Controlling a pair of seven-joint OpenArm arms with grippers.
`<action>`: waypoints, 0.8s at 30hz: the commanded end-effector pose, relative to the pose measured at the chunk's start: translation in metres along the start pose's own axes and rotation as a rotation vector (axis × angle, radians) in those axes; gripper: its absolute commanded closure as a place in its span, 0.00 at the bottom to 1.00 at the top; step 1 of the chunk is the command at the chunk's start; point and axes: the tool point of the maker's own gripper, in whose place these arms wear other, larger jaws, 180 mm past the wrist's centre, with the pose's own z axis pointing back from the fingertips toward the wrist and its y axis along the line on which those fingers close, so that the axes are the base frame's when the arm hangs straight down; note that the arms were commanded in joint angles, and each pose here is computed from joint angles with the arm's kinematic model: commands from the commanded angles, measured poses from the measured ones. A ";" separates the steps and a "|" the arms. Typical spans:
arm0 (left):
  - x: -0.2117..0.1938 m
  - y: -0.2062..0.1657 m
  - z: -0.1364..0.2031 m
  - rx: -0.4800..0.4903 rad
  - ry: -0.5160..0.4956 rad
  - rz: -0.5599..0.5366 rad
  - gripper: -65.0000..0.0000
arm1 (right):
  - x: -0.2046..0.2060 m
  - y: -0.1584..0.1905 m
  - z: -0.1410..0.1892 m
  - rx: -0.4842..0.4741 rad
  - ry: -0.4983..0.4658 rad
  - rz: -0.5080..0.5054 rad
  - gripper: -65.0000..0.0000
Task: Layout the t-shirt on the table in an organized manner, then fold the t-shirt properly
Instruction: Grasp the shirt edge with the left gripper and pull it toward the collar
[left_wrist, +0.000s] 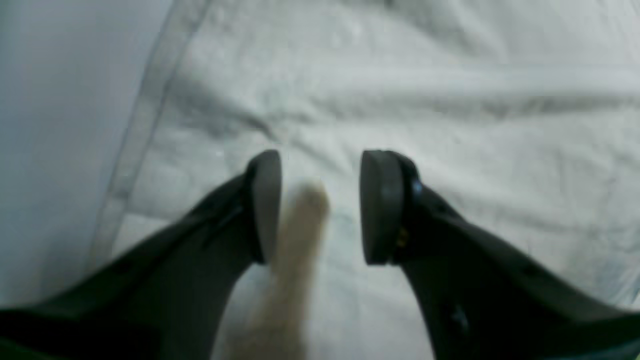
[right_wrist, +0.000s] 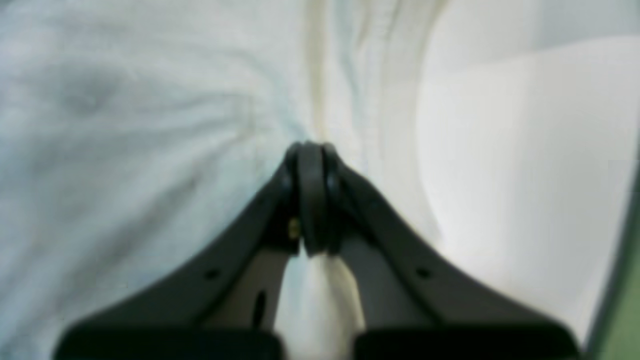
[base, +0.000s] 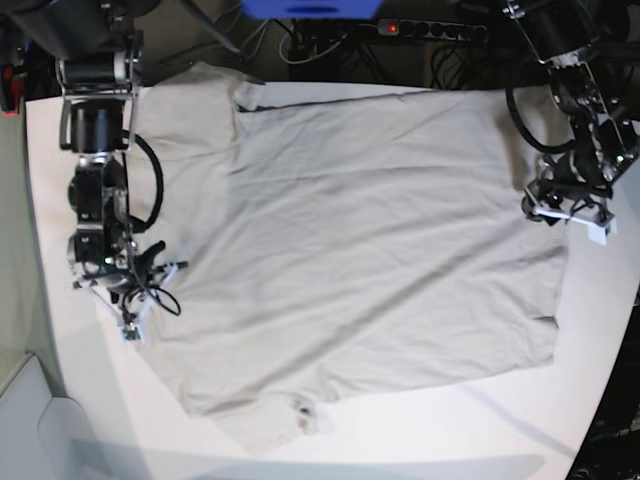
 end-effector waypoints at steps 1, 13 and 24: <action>0.011 -0.003 0.001 -0.010 -0.025 0.007 0.60 | 0.043 -0.005 0.015 -0.015 -0.124 0.001 1.00; 0.013 0.041 -0.068 0.150 0.002 -0.019 0.60 | 0.039 0.014 0.078 -0.035 -0.191 0.064 1.00; 0.135 0.007 -0.071 0.145 -0.185 -0.106 0.60 | -0.015 0.024 0.093 -0.026 -0.124 0.086 1.00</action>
